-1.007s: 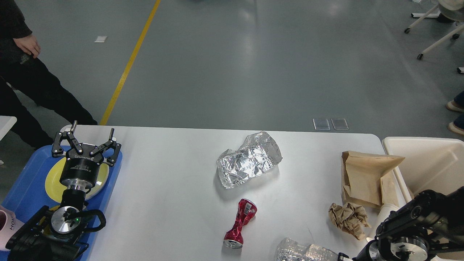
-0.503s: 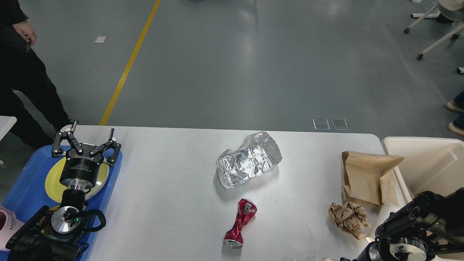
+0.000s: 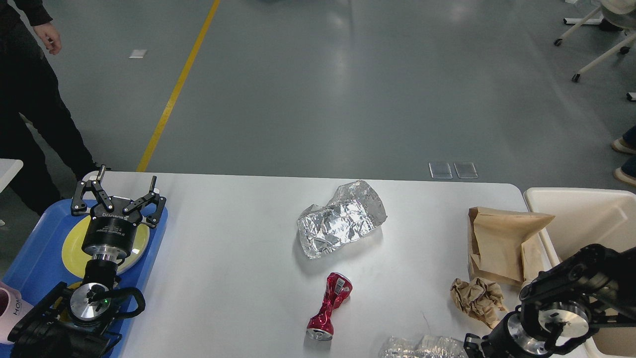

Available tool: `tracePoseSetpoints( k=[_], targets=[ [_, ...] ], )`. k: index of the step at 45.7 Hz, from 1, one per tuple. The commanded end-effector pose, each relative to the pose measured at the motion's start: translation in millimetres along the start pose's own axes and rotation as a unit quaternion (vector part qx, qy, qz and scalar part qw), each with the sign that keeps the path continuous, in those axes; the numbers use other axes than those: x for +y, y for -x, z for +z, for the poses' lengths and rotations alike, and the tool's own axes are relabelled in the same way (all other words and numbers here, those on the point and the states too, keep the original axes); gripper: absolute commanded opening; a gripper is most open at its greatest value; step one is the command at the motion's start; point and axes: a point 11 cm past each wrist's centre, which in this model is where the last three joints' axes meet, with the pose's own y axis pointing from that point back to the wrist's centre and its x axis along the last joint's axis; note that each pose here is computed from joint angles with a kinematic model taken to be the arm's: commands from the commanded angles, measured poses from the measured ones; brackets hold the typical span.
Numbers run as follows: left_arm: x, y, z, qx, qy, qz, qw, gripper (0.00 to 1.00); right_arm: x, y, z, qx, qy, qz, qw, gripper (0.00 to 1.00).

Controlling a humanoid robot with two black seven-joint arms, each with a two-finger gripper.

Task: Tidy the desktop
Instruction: 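Lift the crumpled foil and drop it into the white bin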

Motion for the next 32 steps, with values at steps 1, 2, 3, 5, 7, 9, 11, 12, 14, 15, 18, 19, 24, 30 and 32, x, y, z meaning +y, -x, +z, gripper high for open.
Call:
tracePoseSetpoints(
  k=[1,2,3,5,7,9,11,12,14,15,18,19,24,30,32],
  targets=[
    [0.0,0.0,0.1,0.0,0.0,0.0,1.0,0.96,33.9,-3.3,-6.4,-0.004,-0.023,-0.021,0.999,0.0],
    [0.0,0.0,0.1,0.0,0.0,0.0,1.0,0.96,41.2,-3.5,-7.5,-0.001,-0.025,-0.025,0.999,0.0],
    [0.0,0.0,0.1,0.0,0.0,0.0,1.0,0.96,48.3,-3.8,-8.4,0.001,-0.027,-0.028,0.999,0.0],
    [0.0,0.0,0.1,0.0,0.0,0.0,1.0,0.96,63.5,-3.7,-10.0,0.009,-0.028,-0.034,0.999,0.0],
    [0.0,0.0,0.1,0.0,0.0,0.0,1.0,0.96,86.1,-6.7,-14.4,0.015,-0.032,-0.032,0.999,0.0],
    [0.0,0.0,-0.1,0.0,0.0,0.0,1.0,0.96,105.3,-8.9,-18.8,0.018,-0.036,-0.026,0.999,0.0],
    [0.0,0.0,0.1,0.0,0.0,0.0,1.0,0.96,122.7,-11.4,-20.7,0.02,-0.036,-0.019,0.999,0.0],
    [0.0,0.0,0.1,0.0,0.0,0.0,1.0,0.96,131.9,-13.1,-20.9,0.02,-0.035,-0.015,0.999,0.0],
    [0.0,0.0,0.1,0.0,0.0,0.0,1.0,0.96,152.0,-17.7,-22.1,0.024,-0.036,0.0,0.999,0.0],
    [0.0,0.0,0.1,0.0,0.0,0.0,1.0,0.96,162.6,-20.8,-22.5,0.026,-0.036,0.01,0.999,0.0],
    [0.0,0.0,0.1,0.0,0.0,0.0,1.0,0.96,189.3,-27.5,-21.6,0.03,-0.034,0.037,0.998,0.0],
    [0.0,0.0,0.1,0.0,0.0,0.0,1.0,0.96,197.0,-30.0,-19.6,0.028,-0.033,0.048,0.998,0.0],
    [0.0,0.0,0.1,0.0,0.0,0.0,1.0,0.96,238.0,-41.2,-10.2,0.015,-0.034,0.107,0.994,0.0],
    [0.0,0.0,0.1,0.0,0.0,0.0,1.0,0.96,273.2,-46.9,-0.9,0.003,-0.033,0.157,0.987,0.0],
    [0.0,0.0,0.1,0.0,0.0,0.0,1.0,0.96,279.6,-47.7,-0.5,0.002,-0.035,0.166,0.985,0.0]
  ],
)
